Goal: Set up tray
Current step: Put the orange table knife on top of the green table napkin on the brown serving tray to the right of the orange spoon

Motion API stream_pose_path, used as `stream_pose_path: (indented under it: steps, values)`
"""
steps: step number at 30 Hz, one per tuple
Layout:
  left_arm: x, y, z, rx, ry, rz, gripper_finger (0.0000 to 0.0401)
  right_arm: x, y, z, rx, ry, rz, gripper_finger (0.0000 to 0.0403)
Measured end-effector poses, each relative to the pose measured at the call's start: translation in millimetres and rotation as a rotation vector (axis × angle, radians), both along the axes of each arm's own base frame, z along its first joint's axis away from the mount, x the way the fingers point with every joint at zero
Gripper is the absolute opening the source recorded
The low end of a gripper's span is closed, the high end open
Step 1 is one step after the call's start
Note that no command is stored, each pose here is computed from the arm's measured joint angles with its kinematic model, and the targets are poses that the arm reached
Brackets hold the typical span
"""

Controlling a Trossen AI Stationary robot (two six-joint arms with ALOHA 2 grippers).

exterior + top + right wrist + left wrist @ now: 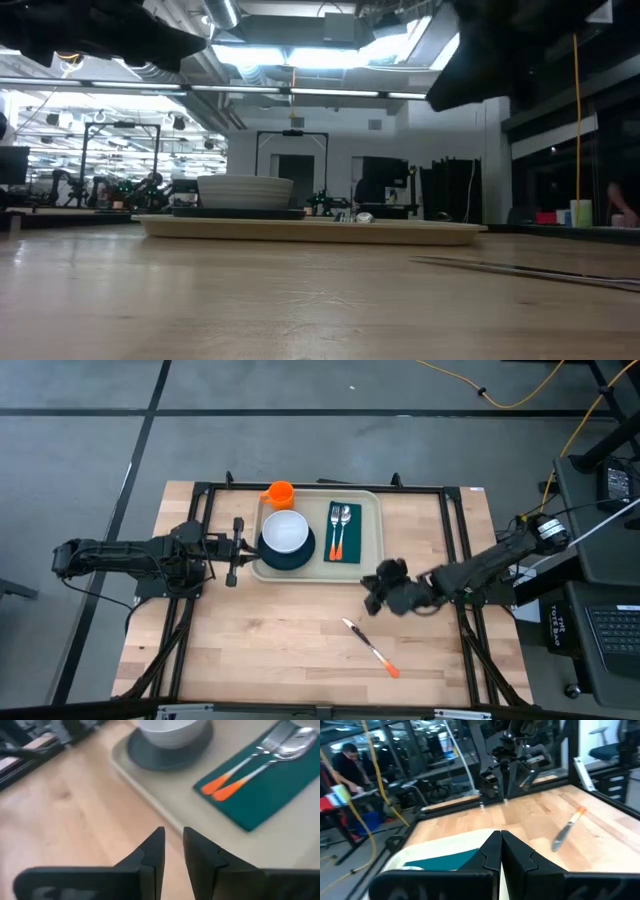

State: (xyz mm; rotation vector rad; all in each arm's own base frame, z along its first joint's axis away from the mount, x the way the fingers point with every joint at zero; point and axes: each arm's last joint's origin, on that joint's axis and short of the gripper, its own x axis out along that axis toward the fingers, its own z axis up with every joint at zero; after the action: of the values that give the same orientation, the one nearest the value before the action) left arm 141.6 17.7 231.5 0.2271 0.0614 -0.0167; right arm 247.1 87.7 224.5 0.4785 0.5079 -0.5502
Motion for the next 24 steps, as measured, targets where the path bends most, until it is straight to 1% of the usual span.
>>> stream_pose_path:
  steps: [3, 5, 7, 9, 10, 13, 14, 17, 21, 24]
  values:
    - [4.7, -5.4, -2.7, -0.006, 0.019, -0.026, 0.0002, -6.0, 18.9, -3.5, -0.050, -0.011, 0.027, 0.0070]
    - [8.4, -9.6, -4.5, -0.008, 0.030, -0.048, 0.0002, -8.3, 29.6, -4.7, -0.079, -0.014, 0.043, 0.0058]
    - [12.8, -13.8, -6.9, -0.008, 0.044, -0.069, 0.0002, -8.9, 39.1, -3.5, -0.084, -0.019, 0.069, 0.0040]
    - [16.0, -16.7, -10.8, -0.006, 0.073, -0.059, 0.0002, -7.5, 48.2, -1.6, -0.065, -0.023, 0.094, 0.0015]
    - [17.6, -17.8, -12.2, -0.004, 0.083, -0.046, 0.0002, -6.6, 52.3, -2.1, -0.046, -0.021, 0.104, 0.0009]
    - [21.1, -20.6, -16.5, 0.005, 0.113, -0.008, 0.0003, 0.4, 64.9, -5.2, 0.010, -0.005, 0.119, 0.0008]
    - [22.3, -21.5, -17.3, 0.007, 0.116, -0.003, 0.0002, 4.1, 68.4, -6.9, 0.014, 0.008, 0.121, 0.0007]
    - [24.6, -24.4, -19.3, 0.001, 0.126, -0.005, 0.0002, 20.2, 79.9, -21.2, 0.031, 0.071, 0.132, 0.0005]
    - [26.8, -29.2, -21.0, 0.001, 0.133, -0.032, 0.0003, 42.9, 91.6, -50.7, 0.134, 0.225, 0.135, 0.0004]
    - [28.0, -32.7, -23.5, 0.004, 0.151, -0.052, 0.0001, 53.2, 99.2, -62.9, 0.110, 0.334, 0.090, 0.0004]
